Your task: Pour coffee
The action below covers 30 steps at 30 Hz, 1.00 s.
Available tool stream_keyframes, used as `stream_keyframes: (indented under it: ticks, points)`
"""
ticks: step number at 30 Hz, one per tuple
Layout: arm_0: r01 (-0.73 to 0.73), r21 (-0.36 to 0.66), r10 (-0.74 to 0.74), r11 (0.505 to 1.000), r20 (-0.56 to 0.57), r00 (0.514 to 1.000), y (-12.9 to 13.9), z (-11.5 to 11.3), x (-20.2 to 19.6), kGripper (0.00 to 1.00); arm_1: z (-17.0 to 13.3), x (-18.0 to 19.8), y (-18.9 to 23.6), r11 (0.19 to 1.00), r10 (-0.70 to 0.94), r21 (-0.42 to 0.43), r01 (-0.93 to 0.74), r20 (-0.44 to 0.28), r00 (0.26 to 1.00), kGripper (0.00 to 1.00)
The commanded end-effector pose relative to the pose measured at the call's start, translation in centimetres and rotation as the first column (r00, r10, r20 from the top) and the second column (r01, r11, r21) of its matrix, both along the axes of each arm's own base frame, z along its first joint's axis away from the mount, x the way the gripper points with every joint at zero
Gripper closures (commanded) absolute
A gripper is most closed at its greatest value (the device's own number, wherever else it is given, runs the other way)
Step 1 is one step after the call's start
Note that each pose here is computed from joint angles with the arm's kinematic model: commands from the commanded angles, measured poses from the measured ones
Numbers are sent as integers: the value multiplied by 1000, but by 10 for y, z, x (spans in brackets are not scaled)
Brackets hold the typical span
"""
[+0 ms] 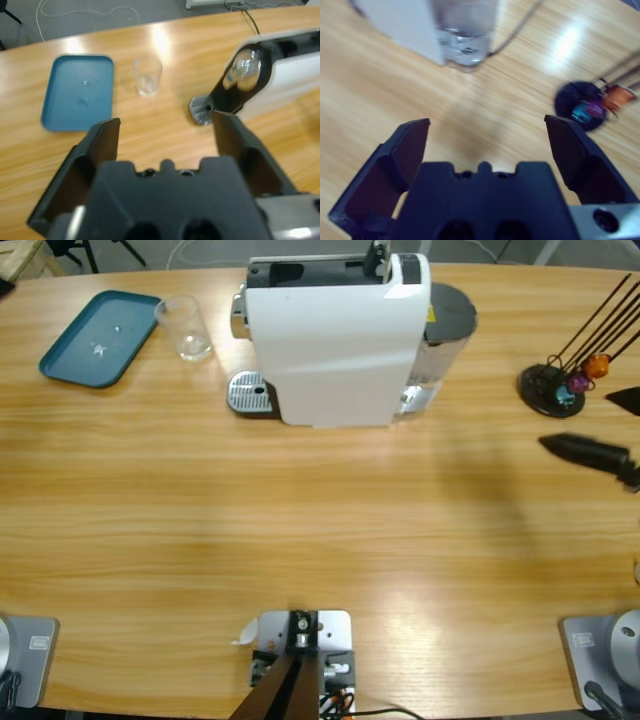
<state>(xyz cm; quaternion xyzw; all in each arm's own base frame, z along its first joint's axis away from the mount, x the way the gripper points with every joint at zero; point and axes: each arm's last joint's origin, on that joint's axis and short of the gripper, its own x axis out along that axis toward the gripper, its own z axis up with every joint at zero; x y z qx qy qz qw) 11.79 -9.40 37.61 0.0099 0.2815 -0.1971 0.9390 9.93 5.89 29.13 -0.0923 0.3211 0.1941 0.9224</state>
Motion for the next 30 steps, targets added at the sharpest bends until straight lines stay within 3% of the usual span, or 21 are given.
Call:
stream_keyframes:
  ticks: [1,4,7,12,21,25,30]
  points:
    - [48,58,-46,997,-25,999,27,-49,-31,19,7,22,-20,968,-250,32,250,-11,968,24]
    - [66,104,-64,992,-26,998,32,-61,-36,23,1,39,-30,937,-341,68,342,-35,939,86]
    - [81,131,-79,988,-19,997,38,-73,-42,27,-9,53,-32,917,-386,84,389,-51,921,238]
    - [72,138,-70,988,-21,997,36,-82,-40,18,-27,66,-42,891,-439,85,445,-81,895,272]
    - [77,170,-68,982,-57,996,28,-84,-31,0,-37,82,-47,876,-469,73,477,-109,877,170]
    - [77,170,-68,982,-57,996,28,-84,-30,0,-40,89,-47,875,-472,60,480,-117,874,11]
    - [77,171,-68,982,-58,996,27,-84,-30,0,-39,95,-49,865,-494,41,499,-101,864,2]
